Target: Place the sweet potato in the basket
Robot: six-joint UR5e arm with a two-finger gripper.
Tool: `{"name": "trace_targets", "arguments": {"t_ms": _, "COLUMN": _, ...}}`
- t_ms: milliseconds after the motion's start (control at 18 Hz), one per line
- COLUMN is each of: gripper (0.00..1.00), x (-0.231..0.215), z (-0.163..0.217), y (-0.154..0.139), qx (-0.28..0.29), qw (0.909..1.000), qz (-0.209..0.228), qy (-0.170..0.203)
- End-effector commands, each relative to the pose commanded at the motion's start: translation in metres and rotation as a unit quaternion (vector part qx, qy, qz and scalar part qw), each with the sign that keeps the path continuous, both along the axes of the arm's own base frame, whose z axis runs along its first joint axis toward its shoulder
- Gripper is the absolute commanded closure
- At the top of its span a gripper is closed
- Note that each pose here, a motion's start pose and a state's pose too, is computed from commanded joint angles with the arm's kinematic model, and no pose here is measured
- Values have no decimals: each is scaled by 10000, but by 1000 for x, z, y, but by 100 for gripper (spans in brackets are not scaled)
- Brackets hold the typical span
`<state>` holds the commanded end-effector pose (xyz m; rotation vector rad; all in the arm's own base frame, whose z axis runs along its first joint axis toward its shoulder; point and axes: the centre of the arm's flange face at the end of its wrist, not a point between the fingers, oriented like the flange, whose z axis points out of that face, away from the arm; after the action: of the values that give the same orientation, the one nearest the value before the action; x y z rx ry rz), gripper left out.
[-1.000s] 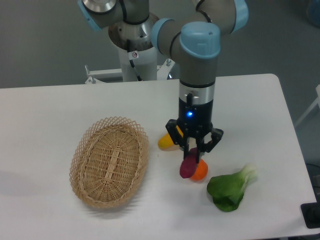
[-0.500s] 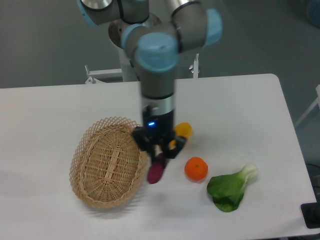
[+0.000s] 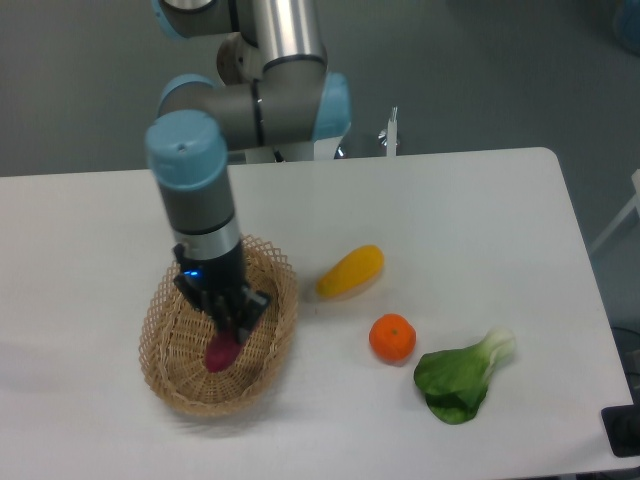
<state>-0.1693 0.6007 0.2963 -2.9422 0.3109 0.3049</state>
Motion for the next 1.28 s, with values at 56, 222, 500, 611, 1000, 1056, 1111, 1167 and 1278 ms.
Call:
{"name": "trace_targets", "arguments": {"t_ms": 56, "gripper": 70, "x": 5, "z": -7, "y": 2, "qx": -118, "qw": 9998, "qz": -130, "qy": 59}}
{"name": "trace_targets", "arguments": {"t_ms": 222, "gripper": 70, "x": 10, "z": -27, "y": -9, "qx": -387, "qw": 9983, "qz": -431, "qy": 67}}
{"name": "trace_targets", "arguments": {"t_ms": 500, "gripper": 70, "x": 17, "z": -46, "y": -13, "qx": -610, "qw": 9962, "qz": -622, "qy": 33}}
{"name": "trace_targets", "arguments": {"t_ms": 611, "gripper": 70, "x": 19, "z": -55, "y": -12, "qx": -681, "qw": 9957, "qz": -629, "qy": 8}}
{"name": "trace_targets", "arguments": {"t_ms": 1000, "gripper": 12, "x": 18, "z": -51, "y": -9, "qx": -664, "qw": 9958, "qz": -619, "qy": 103}}
{"name": "trace_targets", "arguments": {"t_ms": 1056, "gripper": 0, "x": 17, "z": -50, "y": -9, "qx": -682, "qw": 9958, "qz": -601, "qy": 151}}
{"name": "trace_targets", "arguments": {"t_ms": 1111, "gripper": 0, "x": 16, "z": -48, "y": -8, "qx": -672, "qw": 9958, "qz": -587, "qy": 181}}
{"name": "trace_targets", "arguments": {"t_ms": 1167, "gripper": 0, "x": 15, "z": -45, "y": -6, "qx": -638, "qw": 9960, "qz": -585, "qy": 199}}
{"name": "trace_targets", "arguments": {"t_ms": 1278, "gripper": 0, "x": 11, "z": -32, "y": 0, "qx": -520, "qw": 9968, "qz": -550, "qy": 259}}
